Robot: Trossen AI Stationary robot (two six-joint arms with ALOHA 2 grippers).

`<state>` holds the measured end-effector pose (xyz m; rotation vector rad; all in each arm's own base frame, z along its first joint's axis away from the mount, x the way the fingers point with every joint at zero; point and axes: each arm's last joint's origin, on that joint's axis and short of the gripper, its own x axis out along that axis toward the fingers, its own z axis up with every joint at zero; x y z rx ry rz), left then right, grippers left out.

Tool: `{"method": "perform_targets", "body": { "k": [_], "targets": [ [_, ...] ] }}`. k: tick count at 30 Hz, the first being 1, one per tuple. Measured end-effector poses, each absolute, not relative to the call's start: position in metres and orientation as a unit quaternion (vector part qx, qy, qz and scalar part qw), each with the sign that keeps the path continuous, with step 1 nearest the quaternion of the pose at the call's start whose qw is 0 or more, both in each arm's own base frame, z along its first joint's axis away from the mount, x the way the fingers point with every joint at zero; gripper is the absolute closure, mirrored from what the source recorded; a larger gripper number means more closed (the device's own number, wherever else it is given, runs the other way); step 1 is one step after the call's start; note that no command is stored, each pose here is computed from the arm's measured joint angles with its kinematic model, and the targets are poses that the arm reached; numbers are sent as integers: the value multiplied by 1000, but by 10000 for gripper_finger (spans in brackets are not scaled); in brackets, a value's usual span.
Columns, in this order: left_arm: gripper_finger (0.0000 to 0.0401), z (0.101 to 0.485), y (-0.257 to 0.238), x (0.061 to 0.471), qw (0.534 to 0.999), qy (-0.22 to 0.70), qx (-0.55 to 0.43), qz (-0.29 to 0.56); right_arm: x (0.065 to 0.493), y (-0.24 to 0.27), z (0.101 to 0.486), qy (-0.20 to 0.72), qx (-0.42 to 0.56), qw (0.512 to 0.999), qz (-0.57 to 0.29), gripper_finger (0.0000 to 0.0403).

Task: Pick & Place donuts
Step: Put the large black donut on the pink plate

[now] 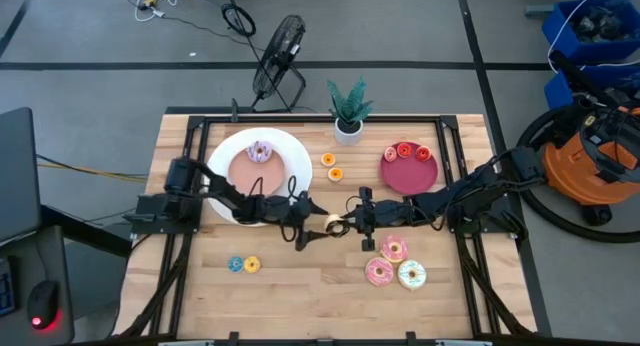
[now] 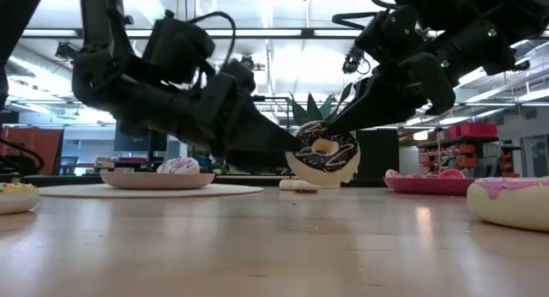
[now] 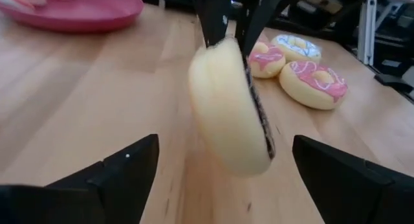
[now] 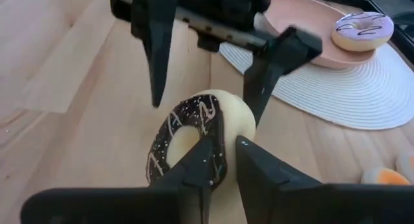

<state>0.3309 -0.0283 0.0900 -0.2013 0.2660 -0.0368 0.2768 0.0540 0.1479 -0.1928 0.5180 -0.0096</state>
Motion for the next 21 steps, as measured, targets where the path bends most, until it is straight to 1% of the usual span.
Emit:
{"method": "perform_targets", "body": {
  "k": [6,11,15,19,21],
  "targets": [
    [65,90,-32,347,987,123,-85,-57,277,54,148,254,-95,962,-5,339],
    [113,92,-32,350,987,120,-83,-59,277,54,148,254,-95,962,-4,339],
    [173,91,-30,349,987,129,-74,-57,277,54,148,253,-93,963,-4,339],
    [250,89,-30,349,987,139,-66,-57,277,54,149,251,-94,963,-3,330],
    [292,90,-30,348,985,150,-57,-57,278,54,150,246,-99,964,0,316]
  ]
}}
